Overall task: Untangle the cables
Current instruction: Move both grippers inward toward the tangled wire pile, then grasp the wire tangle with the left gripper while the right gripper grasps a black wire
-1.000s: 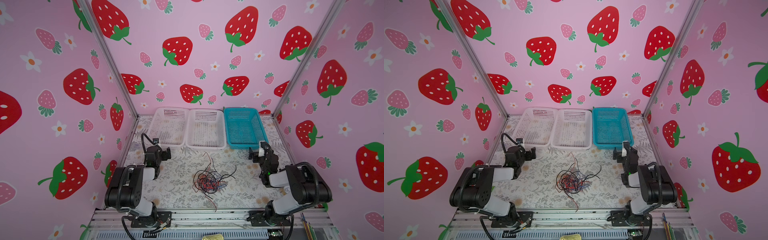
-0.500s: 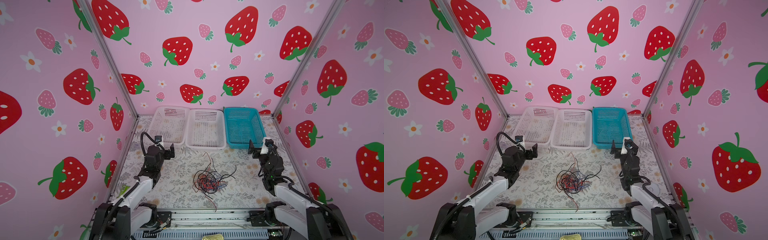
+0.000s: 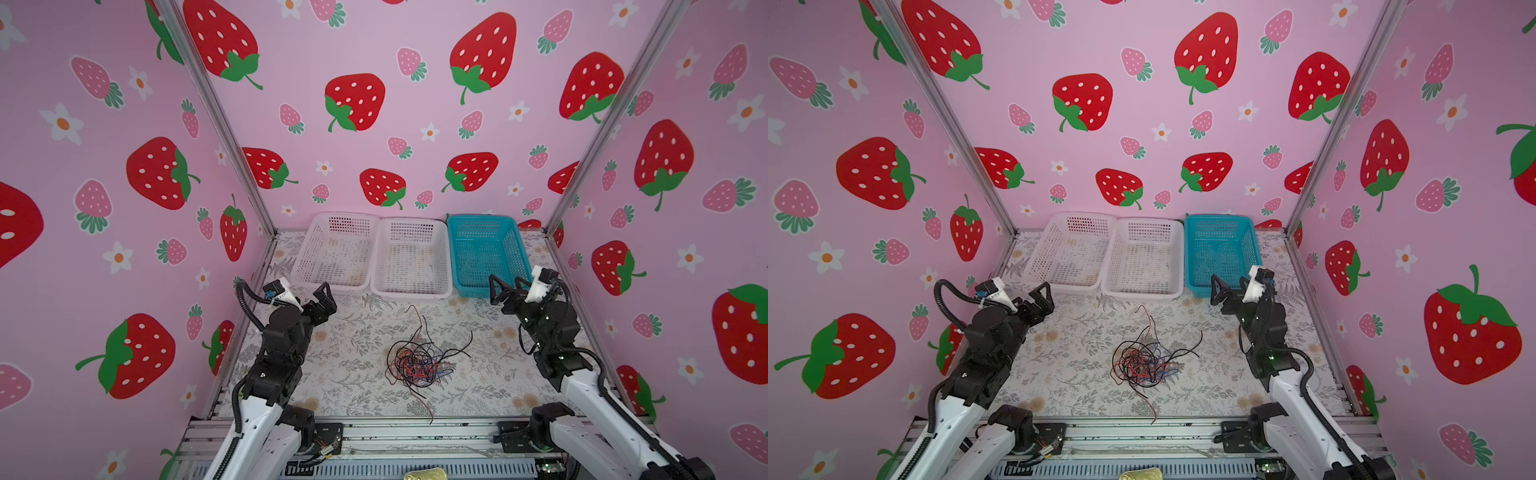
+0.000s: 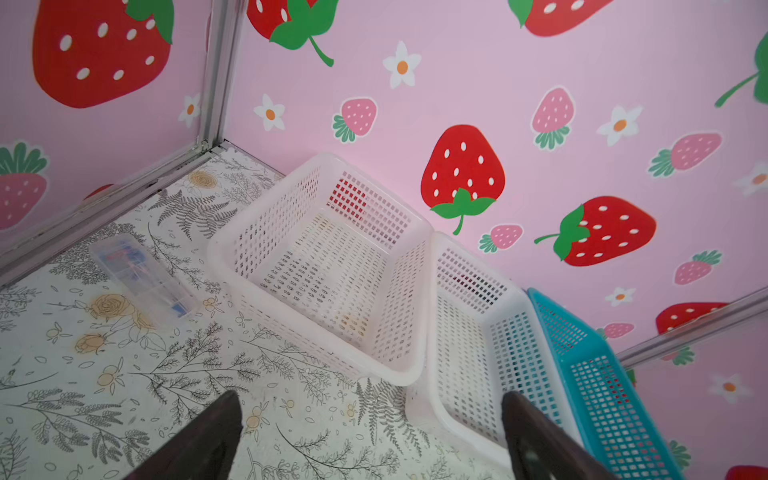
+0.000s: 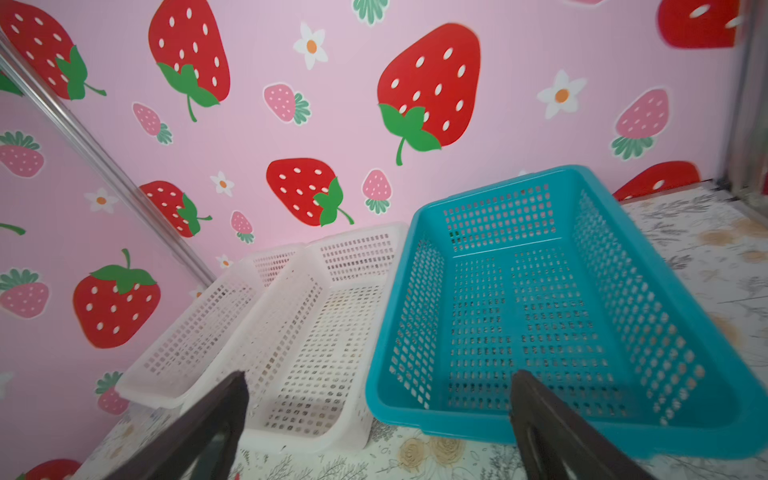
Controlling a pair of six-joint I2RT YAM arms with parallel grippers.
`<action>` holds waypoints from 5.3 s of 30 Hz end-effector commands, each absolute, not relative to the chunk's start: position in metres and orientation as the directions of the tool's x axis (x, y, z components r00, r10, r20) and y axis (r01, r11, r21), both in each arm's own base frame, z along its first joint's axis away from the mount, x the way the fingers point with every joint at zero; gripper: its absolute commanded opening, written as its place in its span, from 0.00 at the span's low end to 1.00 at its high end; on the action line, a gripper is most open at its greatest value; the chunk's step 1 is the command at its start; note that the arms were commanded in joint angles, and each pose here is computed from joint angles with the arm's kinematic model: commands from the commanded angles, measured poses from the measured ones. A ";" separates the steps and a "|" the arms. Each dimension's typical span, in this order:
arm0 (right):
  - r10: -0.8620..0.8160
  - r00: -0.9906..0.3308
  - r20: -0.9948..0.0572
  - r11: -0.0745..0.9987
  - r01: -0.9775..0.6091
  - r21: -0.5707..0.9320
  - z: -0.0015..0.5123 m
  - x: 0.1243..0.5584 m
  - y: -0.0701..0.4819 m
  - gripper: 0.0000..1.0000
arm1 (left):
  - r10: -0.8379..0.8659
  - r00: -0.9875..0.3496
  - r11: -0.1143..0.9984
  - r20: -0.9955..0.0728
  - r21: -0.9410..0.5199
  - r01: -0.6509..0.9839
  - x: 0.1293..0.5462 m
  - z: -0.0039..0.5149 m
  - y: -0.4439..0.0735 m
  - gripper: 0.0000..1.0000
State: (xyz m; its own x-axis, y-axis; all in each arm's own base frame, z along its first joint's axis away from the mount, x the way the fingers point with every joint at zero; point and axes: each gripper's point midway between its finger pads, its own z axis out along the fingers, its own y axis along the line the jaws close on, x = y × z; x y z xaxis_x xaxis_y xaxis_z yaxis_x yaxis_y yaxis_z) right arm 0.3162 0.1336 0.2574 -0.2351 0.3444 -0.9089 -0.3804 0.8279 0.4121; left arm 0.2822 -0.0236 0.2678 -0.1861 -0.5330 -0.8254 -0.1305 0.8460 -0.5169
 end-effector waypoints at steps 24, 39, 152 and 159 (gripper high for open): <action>-0.275 -0.627 -0.729 0.631 -0.690 0.355 0.099 0.158 0.301 0.74 | -0.446 -0.722 0.855 -0.529 -0.491 -0.169 0.225 0.135 -0.104 0.99; -0.361 -0.619 -0.697 0.652 -0.702 0.287 0.054 0.162 0.313 0.31 | -0.336 -0.843 0.784 -0.421 -0.621 -0.002 0.193 0.103 -0.166 1.00; -0.270 -0.511 -0.816 0.531 -0.786 0.317 0.146 0.180 0.320 0.00 | -0.061 -0.895 0.708 -0.442 -0.651 0.273 0.178 0.120 -0.227 0.00; -0.205 -0.461 -0.864 0.626 -0.740 0.246 0.182 0.200 0.301 0.00 | -0.056 -0.901 0.717 -0.431 -0.645 0.264 0.176 0.113 -0.225 0.00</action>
